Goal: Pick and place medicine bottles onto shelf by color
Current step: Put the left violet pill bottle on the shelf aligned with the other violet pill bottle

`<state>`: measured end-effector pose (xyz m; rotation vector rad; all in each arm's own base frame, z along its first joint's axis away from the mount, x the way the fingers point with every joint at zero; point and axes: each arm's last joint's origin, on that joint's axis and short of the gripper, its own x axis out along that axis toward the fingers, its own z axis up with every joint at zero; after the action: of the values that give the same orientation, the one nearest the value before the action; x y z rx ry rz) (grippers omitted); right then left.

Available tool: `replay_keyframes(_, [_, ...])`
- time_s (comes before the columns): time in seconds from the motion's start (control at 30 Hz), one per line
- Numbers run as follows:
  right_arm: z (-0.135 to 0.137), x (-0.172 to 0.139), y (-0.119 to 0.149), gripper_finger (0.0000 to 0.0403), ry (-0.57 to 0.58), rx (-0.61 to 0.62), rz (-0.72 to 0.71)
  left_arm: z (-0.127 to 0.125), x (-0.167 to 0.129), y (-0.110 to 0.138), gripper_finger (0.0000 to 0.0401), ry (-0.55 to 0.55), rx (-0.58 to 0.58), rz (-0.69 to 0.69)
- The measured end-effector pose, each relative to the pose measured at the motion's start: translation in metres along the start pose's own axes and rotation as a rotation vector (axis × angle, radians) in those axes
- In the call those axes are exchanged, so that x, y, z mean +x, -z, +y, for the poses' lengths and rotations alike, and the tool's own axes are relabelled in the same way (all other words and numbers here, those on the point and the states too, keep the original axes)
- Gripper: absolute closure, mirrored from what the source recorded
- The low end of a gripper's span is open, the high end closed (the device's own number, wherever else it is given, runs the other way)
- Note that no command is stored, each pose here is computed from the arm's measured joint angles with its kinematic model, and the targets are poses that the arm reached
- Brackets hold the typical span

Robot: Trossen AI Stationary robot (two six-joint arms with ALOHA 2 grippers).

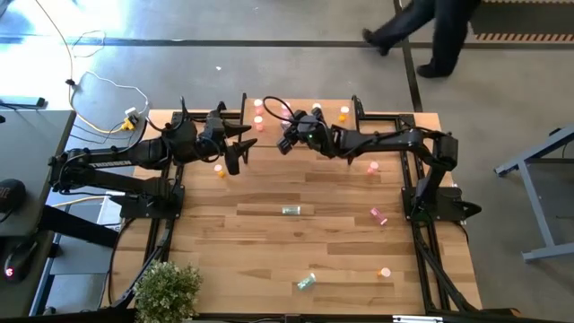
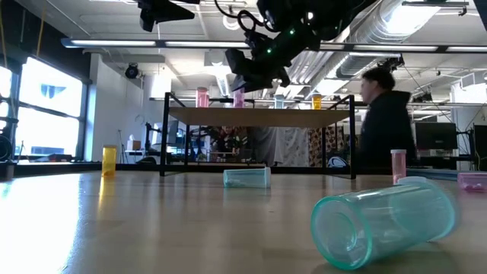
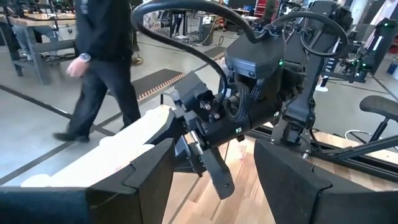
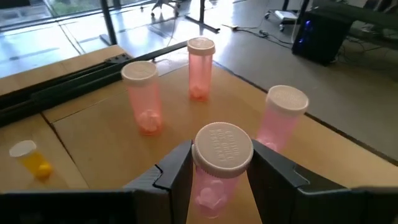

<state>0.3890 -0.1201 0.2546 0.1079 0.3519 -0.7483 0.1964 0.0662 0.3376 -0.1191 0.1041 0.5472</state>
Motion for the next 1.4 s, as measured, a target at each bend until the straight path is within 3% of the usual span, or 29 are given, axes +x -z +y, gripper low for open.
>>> replay_keyframes(0.9, [-0.024,0.012,-0.001,0.027,-0.171,-0.044,0.054,0.0,0.0,0.0,0.019,0.0,0.0,0.0])
replay_keyframes(1.4, [-0.025,0.013,-0.001,0.027,-0.167,-0.018,0.056,0.0,0.0,0.0,0.019,0.0,0.0,0.0])
